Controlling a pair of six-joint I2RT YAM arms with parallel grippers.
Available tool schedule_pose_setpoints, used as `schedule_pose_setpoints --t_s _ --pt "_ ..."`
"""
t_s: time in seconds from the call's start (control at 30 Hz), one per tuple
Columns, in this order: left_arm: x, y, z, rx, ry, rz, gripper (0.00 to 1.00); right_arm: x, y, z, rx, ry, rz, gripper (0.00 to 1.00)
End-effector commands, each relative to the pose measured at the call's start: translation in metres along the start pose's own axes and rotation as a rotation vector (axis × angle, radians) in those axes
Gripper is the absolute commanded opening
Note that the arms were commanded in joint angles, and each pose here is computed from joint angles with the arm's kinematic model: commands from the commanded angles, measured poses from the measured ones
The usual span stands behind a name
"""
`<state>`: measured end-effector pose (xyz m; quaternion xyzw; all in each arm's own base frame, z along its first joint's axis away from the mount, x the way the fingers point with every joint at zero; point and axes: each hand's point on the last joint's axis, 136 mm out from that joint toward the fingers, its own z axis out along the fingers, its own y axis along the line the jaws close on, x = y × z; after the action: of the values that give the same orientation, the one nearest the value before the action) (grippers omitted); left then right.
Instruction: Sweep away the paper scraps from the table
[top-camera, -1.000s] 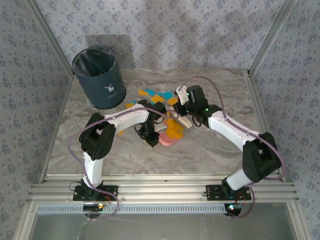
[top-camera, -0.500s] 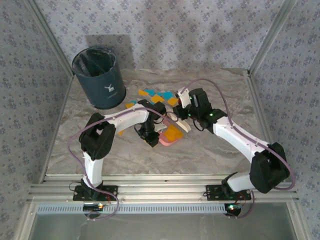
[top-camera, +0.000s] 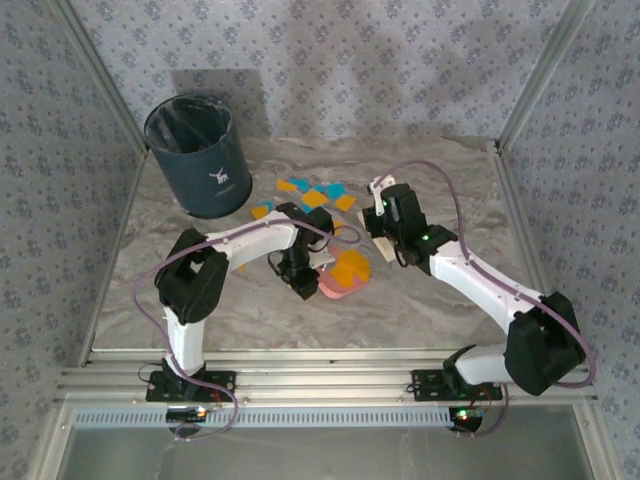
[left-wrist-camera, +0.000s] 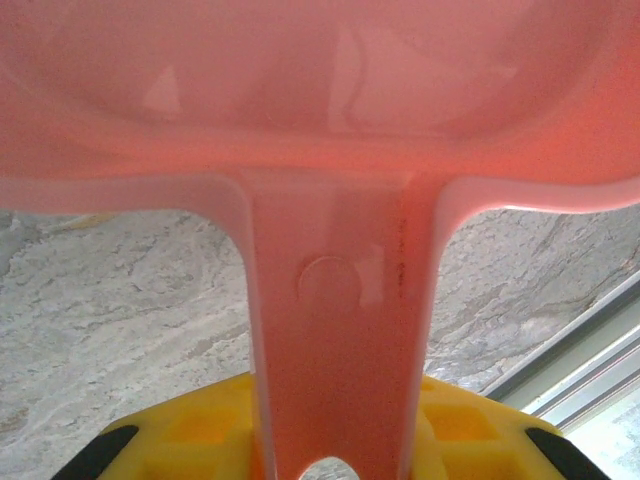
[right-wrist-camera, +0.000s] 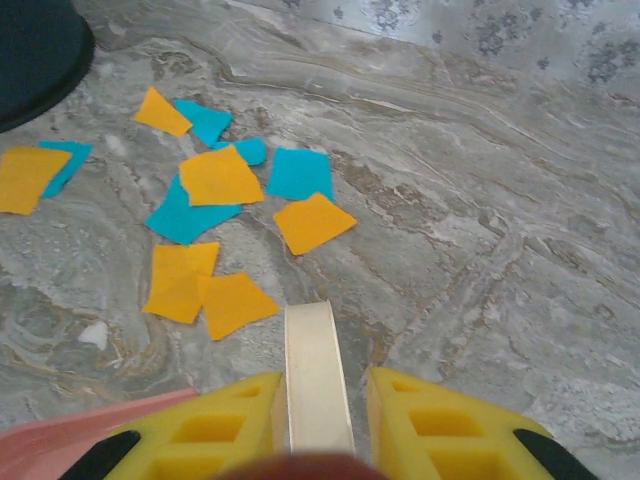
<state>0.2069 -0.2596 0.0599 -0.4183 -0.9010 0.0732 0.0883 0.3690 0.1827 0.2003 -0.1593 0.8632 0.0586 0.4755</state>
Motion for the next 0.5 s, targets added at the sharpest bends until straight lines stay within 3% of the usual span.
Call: schedule_pose_setpoints --t_s 0.0,0.47 --pt "0.009 -0.009 -0.006 0.025 0.015 0.024 0.0 -0.001 -0.005 0.0 0.033 -0.015 0.031 0.0" --pt "0.007 -0.009 0.002 0.025 0.042 0.022 0.0 0.034 0.032 0.005 -0.152 0.07 0.075 0.0"
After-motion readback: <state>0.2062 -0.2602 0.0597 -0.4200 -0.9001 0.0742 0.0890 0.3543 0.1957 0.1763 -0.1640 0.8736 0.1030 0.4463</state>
